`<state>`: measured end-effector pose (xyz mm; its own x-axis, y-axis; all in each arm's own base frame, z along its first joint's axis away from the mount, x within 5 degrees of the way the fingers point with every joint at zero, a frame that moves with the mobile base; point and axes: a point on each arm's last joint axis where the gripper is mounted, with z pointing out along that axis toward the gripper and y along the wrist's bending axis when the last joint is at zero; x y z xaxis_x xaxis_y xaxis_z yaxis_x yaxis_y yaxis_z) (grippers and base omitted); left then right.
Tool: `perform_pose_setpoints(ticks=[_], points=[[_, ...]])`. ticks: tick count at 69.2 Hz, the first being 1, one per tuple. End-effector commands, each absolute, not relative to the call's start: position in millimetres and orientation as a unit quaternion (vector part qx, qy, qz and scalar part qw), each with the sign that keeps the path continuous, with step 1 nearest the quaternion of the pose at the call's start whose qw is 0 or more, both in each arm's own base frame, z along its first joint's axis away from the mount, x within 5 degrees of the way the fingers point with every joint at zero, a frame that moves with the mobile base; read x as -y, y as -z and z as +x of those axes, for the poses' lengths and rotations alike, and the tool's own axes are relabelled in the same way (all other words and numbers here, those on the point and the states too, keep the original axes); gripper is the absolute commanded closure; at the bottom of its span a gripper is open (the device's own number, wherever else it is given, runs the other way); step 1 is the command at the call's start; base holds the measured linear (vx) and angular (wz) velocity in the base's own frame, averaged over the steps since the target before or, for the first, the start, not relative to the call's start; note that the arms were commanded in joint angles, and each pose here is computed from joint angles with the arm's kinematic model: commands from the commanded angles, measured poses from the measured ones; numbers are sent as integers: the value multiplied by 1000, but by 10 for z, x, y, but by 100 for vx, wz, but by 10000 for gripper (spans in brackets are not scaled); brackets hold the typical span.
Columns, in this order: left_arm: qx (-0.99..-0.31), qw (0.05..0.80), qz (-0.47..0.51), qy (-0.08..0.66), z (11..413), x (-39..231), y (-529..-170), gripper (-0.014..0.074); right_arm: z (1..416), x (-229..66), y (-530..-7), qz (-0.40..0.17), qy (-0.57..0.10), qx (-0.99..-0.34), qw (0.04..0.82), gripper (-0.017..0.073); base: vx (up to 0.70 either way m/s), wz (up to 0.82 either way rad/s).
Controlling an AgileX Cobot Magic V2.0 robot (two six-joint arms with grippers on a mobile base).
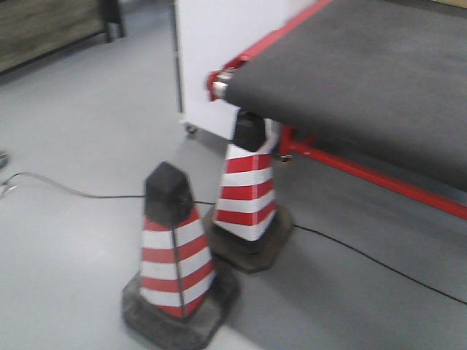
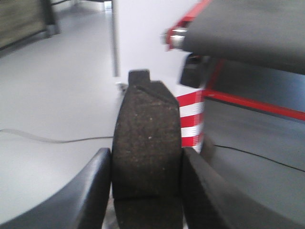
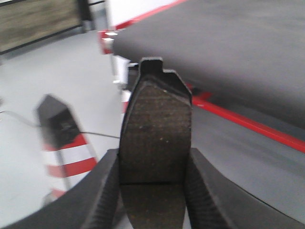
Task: Move and align brake pads A on conveyor
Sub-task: 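Turn and approach the black conveyor belt holding both pads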
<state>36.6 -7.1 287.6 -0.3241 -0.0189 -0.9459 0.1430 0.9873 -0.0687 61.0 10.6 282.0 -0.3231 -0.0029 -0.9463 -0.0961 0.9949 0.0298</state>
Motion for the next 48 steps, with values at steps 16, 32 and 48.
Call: perform_pose_setpoints(ticks=[16, 32, 48], points=[[-778, 622, 37, 80, 386, 79, -3037, 599, 634, -84, -2990, -22, -30, -778, 627, 564, 14, -83], [-778, 622, 37, 80, 386, 79, -3037, 599, 634, -84, -2990, -22, -30, -778, 627, 564, 7, -82], [-778, 622, 37, 80, 386, 79, -3037, 599, 634, -84, -2990, -22, -30, -778, 627, 564, 2, -66]])
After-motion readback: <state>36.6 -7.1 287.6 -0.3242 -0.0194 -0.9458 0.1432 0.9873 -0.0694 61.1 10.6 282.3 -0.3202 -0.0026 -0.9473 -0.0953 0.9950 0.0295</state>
